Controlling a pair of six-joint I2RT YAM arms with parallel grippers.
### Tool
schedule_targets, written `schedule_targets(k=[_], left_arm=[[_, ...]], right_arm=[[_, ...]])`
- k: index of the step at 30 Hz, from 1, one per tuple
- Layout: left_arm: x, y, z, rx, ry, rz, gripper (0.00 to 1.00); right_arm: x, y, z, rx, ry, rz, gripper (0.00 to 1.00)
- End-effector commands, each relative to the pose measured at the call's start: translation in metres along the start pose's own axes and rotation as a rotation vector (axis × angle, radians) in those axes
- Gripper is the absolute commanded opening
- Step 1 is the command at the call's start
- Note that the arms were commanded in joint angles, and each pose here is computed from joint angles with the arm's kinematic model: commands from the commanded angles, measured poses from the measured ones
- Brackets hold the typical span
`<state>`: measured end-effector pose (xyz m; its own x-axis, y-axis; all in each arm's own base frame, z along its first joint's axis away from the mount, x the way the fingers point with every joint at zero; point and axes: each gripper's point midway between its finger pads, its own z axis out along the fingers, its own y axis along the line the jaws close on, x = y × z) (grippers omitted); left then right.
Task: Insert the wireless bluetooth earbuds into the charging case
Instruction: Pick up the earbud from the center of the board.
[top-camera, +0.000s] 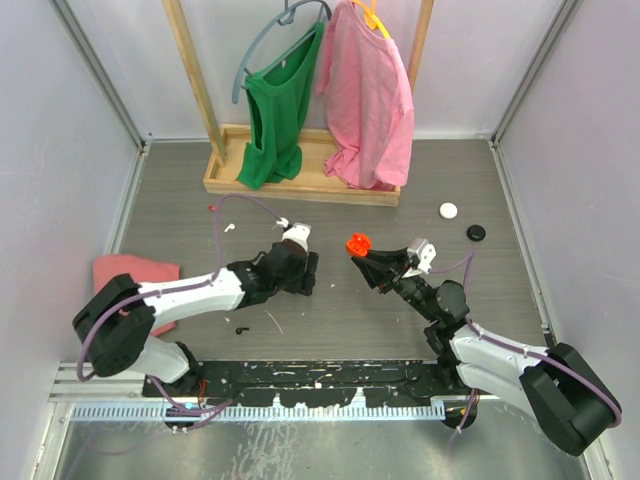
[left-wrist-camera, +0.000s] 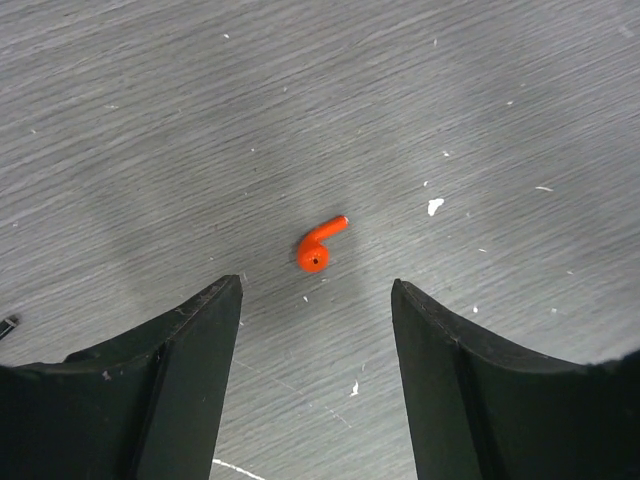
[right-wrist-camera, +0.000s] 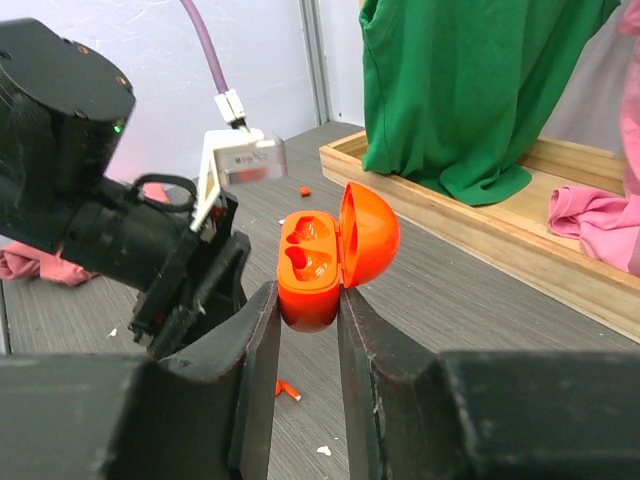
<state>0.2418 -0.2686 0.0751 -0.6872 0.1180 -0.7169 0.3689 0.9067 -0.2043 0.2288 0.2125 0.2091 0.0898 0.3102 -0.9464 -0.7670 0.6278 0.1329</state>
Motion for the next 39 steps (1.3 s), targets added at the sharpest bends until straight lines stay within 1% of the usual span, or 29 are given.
schedule_targets(k=[1,6,12,18,25,33,35,39], left_arm=[[-0.005,0.000,0.011,-0.086,0.003,0.083,0.63],[0.006,0.004,0.023,-0.143,0.060,0.136,0.62],[0.014,0.009,0.028,-0.173,0.100,0.183,0.62],[0.018,0.018,0.034,-0.221,0.111,0.217,0.62],[0.010,0.040,0.032,-0.334,0.104,0.285,0.60],[-0.004,0.068,0.028,-0.382,0.087,0.261,0.60],[-0.008,0.068,0.028,-0.373,0.081,0.246,0.60],[-0.019,0.055,0.020,-0.321,0.067,0.186,0.60]], right_arm=[[-0.019,-0.002,0.002,0.012,-0.078,-0.029,0.01],[-0.018,-0.003,0.002,0.014,-0.072,-0.025,0.01],[-0.017,-0.001,0.003,0.006,-0.063,-0.021,0.01],[-0.017,-0.002,0.004,0.007,-0.060,-0.024,0.01],[-0.017,-0.001,0.004,0.002,-0.059,-0.025,0.01],[-0.017,0.001,0.004,-0.006,-0.057,-0.022,0.01],[-0.017,0.001,0.005,-0.006,-0.055,-0.020,0.01],[-0.016,0.000,0.005,-0.004,-0.052,-0.019,0.01]])
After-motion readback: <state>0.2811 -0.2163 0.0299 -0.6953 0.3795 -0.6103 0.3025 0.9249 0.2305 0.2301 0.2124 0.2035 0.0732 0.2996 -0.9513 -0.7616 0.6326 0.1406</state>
